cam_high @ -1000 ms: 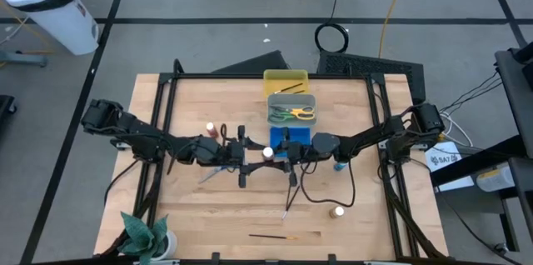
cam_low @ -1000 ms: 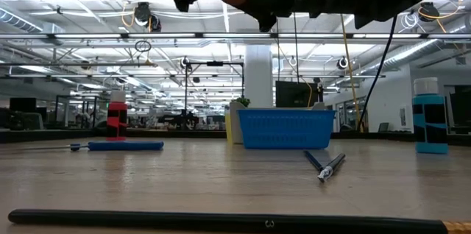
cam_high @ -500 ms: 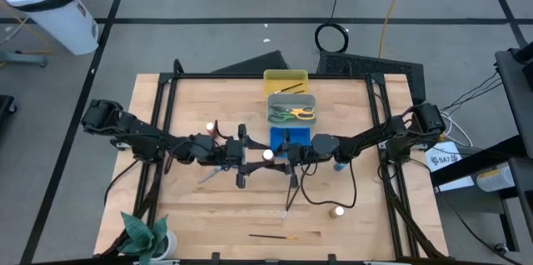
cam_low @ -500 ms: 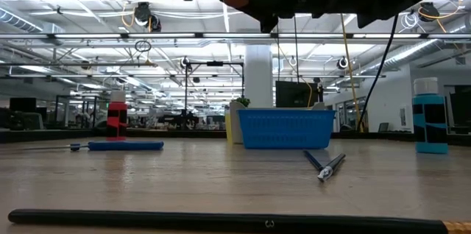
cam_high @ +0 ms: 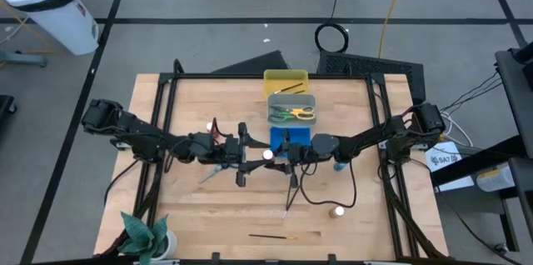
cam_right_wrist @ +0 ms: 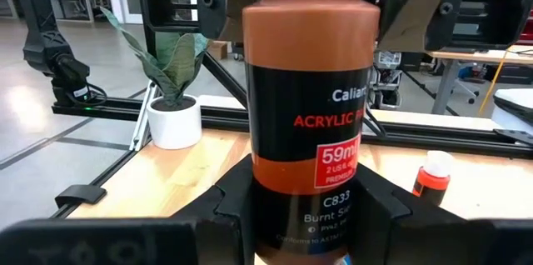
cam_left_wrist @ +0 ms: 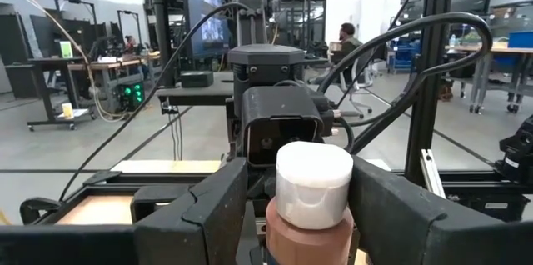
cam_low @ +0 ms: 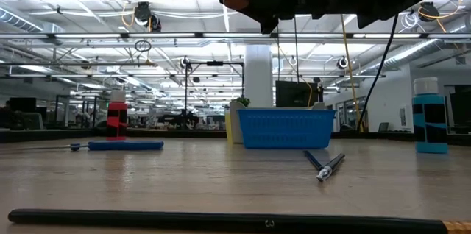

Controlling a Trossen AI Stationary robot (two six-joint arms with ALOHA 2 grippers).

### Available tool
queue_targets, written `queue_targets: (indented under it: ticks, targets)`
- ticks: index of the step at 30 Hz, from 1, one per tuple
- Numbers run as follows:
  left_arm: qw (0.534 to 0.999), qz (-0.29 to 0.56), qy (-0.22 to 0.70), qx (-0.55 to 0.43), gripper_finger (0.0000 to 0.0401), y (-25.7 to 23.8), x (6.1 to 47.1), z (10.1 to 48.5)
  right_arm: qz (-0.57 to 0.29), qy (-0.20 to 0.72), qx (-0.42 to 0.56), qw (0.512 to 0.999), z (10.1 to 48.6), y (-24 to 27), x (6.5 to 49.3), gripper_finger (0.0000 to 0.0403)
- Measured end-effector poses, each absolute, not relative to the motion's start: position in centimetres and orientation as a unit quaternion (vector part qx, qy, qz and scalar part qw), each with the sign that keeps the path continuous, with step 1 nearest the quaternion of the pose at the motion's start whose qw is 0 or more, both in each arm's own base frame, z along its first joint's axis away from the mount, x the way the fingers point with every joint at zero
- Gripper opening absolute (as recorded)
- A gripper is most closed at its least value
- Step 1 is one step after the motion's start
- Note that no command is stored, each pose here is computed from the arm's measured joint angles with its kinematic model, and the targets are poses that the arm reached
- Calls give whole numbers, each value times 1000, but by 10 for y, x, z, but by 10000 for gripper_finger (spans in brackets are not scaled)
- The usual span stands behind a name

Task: Pick & Place Paint Supplies
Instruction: Put the brown paint bottle into the blue bin

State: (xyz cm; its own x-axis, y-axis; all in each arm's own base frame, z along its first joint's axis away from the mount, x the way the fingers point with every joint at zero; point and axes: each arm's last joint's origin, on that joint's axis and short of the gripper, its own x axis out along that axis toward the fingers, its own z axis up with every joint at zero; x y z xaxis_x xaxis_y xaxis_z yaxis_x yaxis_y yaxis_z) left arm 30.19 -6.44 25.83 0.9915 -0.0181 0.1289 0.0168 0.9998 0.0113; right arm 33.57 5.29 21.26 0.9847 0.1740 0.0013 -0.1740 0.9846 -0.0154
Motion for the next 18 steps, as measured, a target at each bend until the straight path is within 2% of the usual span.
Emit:
queue_targets:
  ticks: [5, 10, 18]
  targets:
    - [998, -12, -64, 6, 199, -64, 302, 258, 84, 2, -7, 996, 212, 50, 336, 112]
    - [998, -12, -64, 8, 124, -64, 302, 258, 82, 6, -5, 997, 211, 48, 336, 115]
    - [998, -12, -64, 15, 122, -64, 302, 258, 80, 8, -7, 997, 211, 47, 337, 158]
